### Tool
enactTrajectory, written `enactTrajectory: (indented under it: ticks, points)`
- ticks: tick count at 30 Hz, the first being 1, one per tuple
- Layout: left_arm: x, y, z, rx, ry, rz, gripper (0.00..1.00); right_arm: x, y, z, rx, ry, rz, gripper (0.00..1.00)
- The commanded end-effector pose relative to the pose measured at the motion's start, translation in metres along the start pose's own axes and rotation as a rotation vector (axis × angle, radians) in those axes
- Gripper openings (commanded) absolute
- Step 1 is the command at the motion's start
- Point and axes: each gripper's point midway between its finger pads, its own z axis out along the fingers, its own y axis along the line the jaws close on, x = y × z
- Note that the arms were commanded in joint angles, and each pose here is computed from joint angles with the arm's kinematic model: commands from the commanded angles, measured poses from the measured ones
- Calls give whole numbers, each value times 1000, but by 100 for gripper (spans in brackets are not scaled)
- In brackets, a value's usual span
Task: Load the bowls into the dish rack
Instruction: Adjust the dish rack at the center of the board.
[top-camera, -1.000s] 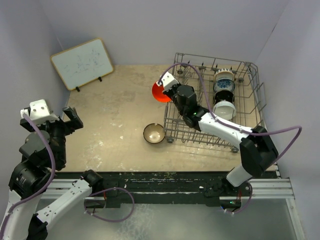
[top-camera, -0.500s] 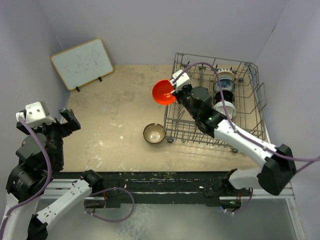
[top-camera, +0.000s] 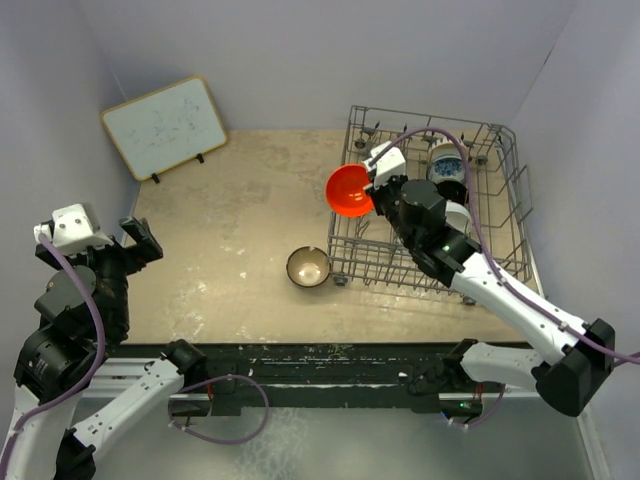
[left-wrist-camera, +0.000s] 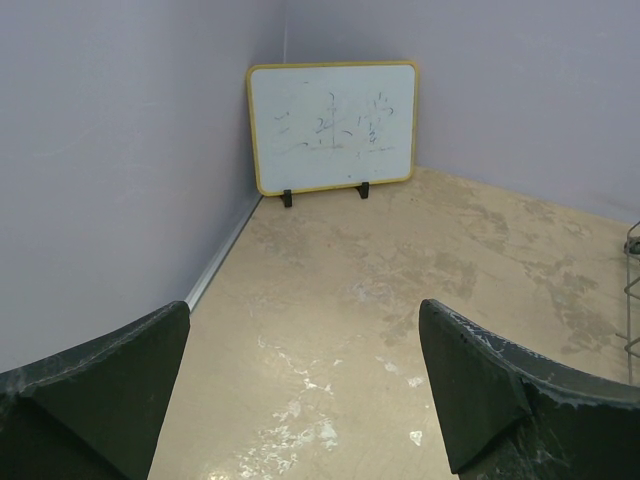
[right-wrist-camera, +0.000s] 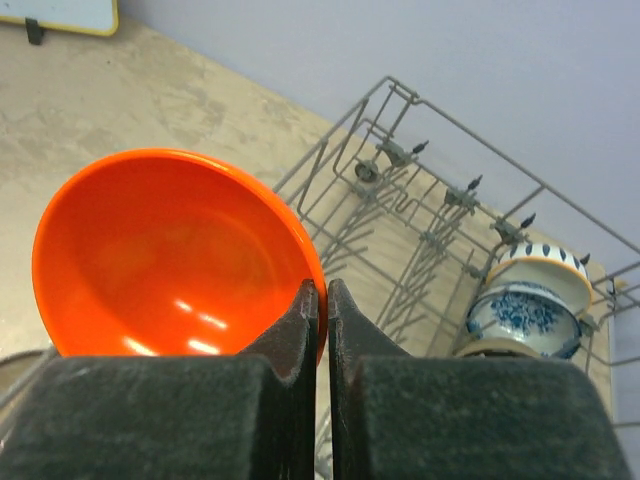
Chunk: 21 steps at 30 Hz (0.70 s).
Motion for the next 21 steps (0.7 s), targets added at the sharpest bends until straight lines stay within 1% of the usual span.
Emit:
enactTrajectory:
  ticks: [1, 4, 6, 10, 13, 15, 17, 21]
  points:
    - [0, -7, 3, 19, -6, -23, 99, -28, -29, -28, 74, -21, 57, 0]
    - [1, -13, 5, 29, -3, -20, 99, 2, -45, -35, 176, 135, 22, 0]
    - [0, -15, 6, 33, -4, -19, 99, 20, -50, -39, 238, 235, 68, 0]
    - [0, -17, 7, 40, -6, -25, 99, 35, -63, -45, 351, 339, 138, 0]
    - [0, -17, 6, 44, -6, -29, 99, 51, -74, -37, 396, 437, 249, 0]
    - [0, -16, 5, 46, -7, -36, 99, 78, -79, -37, 409, 579, 309, 0]
    - [0, -13, 3, 40, -8, -39, 99, 96, -81, -37, 423, 660, 338, 0]
    - [1, -8, 1, 30, -7, -34, 99, 111, -82, -42, 426, 678, 419, 0]
